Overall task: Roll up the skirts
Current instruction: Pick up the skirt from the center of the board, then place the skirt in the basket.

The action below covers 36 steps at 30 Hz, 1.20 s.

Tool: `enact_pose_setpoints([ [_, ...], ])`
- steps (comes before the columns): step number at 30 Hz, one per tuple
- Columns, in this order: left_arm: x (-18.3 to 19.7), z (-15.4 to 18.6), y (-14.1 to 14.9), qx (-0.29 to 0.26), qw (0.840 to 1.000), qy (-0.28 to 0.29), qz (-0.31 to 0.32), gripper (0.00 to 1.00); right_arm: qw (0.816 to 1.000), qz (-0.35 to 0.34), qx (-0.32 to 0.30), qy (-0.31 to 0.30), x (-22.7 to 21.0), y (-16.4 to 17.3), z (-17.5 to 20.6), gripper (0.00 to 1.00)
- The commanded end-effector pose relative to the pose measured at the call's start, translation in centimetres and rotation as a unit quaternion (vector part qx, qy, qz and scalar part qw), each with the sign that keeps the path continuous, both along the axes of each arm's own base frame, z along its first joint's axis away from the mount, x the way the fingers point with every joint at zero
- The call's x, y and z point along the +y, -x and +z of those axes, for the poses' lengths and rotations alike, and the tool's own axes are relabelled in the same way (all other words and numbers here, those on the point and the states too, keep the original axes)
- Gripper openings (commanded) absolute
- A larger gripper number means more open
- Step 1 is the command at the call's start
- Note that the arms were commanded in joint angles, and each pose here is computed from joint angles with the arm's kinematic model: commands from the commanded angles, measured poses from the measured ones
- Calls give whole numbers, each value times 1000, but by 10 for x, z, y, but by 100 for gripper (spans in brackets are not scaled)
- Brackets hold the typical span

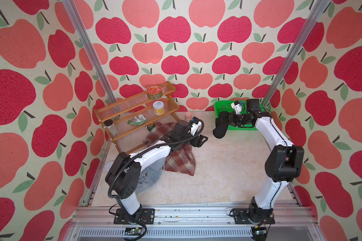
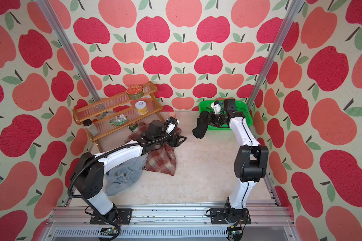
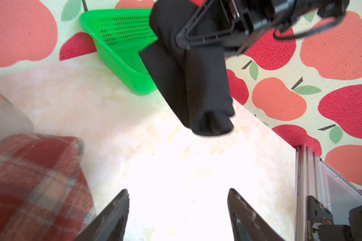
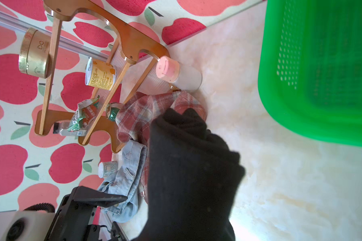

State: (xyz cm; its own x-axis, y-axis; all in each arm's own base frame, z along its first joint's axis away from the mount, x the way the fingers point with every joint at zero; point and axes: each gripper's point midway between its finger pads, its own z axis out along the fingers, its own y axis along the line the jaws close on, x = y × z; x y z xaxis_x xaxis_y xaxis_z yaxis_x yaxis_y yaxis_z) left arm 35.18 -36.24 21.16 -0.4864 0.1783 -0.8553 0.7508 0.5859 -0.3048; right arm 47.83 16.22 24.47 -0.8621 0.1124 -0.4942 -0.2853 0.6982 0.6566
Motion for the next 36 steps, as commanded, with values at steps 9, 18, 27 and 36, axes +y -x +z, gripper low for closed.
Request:
enact_pose_setpoints([
  [9,26,-59,58,4,994,-107,22,76,996,-6,-80,37,-34,-114,3,5],
  [18,41,-91,68,32,987,-151,32,76,984,-10,-149,100,-42,-155,-53,5],
  [27,45,-114,73,58,983,-171,31,76,960,27,-146,236,-33,-165,-125,6],
  [36,48,-123,76,62,982,-176,38,76,921,13,-150,359,-43,-168,-141,6],
])
